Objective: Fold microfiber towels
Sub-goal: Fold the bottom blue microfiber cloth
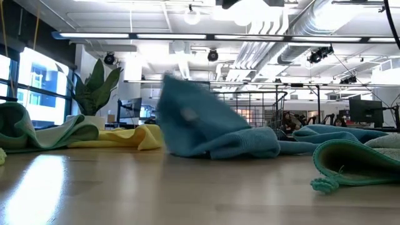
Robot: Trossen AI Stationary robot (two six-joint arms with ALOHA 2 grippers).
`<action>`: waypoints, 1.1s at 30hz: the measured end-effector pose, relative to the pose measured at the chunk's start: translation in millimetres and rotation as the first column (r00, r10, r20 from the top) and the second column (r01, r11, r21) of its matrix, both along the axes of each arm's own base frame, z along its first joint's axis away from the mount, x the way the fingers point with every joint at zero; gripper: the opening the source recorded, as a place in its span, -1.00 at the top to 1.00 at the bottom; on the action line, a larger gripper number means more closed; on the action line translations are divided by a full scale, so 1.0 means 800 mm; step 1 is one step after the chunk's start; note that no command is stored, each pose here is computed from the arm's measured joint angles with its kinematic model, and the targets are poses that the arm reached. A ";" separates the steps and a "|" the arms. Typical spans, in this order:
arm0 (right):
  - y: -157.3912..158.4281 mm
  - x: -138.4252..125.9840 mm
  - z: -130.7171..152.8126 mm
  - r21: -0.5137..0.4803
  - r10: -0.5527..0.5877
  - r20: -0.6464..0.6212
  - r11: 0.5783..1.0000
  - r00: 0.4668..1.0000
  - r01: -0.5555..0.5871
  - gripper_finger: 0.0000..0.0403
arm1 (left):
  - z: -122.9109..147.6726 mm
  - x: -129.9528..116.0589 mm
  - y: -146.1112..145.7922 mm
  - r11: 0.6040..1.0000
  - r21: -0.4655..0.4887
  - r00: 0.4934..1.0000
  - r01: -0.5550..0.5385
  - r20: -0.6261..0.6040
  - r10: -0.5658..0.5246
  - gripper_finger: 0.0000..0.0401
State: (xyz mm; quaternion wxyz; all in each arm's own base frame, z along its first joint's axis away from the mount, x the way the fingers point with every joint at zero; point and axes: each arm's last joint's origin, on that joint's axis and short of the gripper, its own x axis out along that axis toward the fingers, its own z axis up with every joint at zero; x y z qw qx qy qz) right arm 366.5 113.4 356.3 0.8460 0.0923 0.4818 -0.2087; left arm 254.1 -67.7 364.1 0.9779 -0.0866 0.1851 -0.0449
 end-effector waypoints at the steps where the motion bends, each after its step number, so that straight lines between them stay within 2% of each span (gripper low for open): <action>1: 0.003 -0.006 0.003 0.004 0.007 -0.011 1.000 1.000 -0.007 0.23 | -0.003 -0.001 0.000 1.000 0.000 1.000 -0.001 -0.024 0.001 0.35; 5: 0.017 -0.027 0.014 -0.004 0.011 -0.013 1.000 1.000 -0.011 0.18 | -0.015 -0.007 -0.001 0.998 0.050 0.992 0.034 -0.127 -0.027 0.35; 8: 0.037 -0.033 0.012 -0.060 0.025 0.008 0.998 1.000 -0.024 0.18 | -0.021 -0.011 -0.001 0.990 0.099 0.979 0.102 -0.188 -0.082 0.35; 16: 0.089 -0.015 -0.048 -0.276 0.034 -0.044 0.960 0.998 -0.045 0.18 | -0.031 -0.017 0.001 0.976 0.160 0.957 0.151 -0.273 -0.103 0.35; 18: 0.094 -0.008 -0.066 -0.291 0.027 -0.078 0.956 0.997 -0.049 0.18 | -0.033 -0.019 0.001 0.967 0.174 0.946 0.186 -0.297 -0.128 0.35; 21: 0.090 0.002 -0.078 -0.281 0.014 -0.099 0.959 0.995 -0.042 0.18 | -0.037 -0.023 -0.001 0.953 0.152 0.920 0.261 -0.337 -0.198 0.35; 24: 0.074 0.010 -0.079 -0.250 -0.013 -0.114 0.968 0.993 -0.016 0.18 | -0.039 -0.029 -0.004 0.937 0.088 0.884 0.337 -0.372 -0.283 0.35; 28: 0.052 0.023 -0.088 -0.224 0.025 -0.169 0.973 0.985 -0.063 0.18 | -0.038 -0.043 -0.006 0.896 0.040 0.828 0.442 -0.402 -0.390 0.35; 33: 0.039 0.046 -0.134 -0.036 0.136 -0.172 0.989 0.976 -0.145 0.18 | -0.029 -0.066 -0.004 0.862 0.094 0.809 0.499 -0.408 -0.423 0.35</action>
